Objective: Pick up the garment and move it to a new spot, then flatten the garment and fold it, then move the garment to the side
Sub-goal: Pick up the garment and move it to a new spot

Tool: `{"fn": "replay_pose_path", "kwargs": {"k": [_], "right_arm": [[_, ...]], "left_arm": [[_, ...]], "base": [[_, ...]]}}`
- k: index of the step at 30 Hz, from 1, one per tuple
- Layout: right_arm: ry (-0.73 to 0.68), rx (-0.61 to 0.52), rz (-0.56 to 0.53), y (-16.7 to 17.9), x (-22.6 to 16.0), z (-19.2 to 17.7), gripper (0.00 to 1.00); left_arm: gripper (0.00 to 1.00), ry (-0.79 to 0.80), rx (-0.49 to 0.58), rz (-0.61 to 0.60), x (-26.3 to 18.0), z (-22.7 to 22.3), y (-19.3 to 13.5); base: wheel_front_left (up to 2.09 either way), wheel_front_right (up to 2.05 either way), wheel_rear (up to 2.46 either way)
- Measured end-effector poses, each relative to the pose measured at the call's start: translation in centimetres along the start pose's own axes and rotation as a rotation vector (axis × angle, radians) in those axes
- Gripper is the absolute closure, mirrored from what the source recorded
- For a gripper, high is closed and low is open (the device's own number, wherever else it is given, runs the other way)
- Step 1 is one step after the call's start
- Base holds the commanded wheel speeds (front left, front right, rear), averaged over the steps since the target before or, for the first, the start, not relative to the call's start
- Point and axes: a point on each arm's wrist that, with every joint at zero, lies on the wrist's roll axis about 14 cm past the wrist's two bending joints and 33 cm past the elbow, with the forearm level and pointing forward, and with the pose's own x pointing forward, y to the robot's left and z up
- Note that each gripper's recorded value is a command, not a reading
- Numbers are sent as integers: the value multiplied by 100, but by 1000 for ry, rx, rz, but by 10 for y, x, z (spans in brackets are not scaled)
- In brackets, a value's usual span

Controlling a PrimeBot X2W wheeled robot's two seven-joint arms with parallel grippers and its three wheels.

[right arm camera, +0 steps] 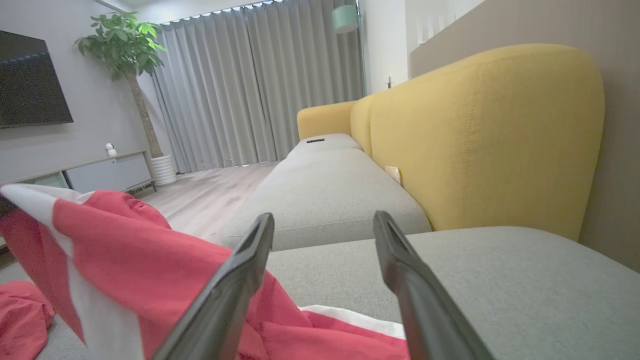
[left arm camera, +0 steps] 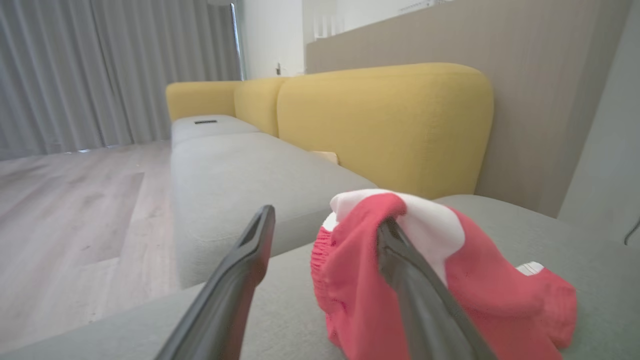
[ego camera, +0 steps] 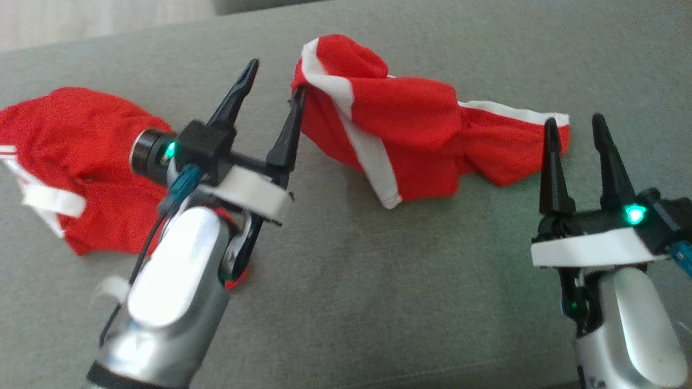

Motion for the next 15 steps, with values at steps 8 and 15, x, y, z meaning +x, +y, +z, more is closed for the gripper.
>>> {"fn": "replay_pose_path", "kwargs": {"k": [8,15], "right_arm": [[29,15,46,19,-8,-9,0],[6,25,106,41,-8,1,0]], "left_arm": [[0,42,25,42,-53,-3,11],[0,-12,32,187,-88,20,38]], "base": [[0,0,0],[0,0,0]]}}
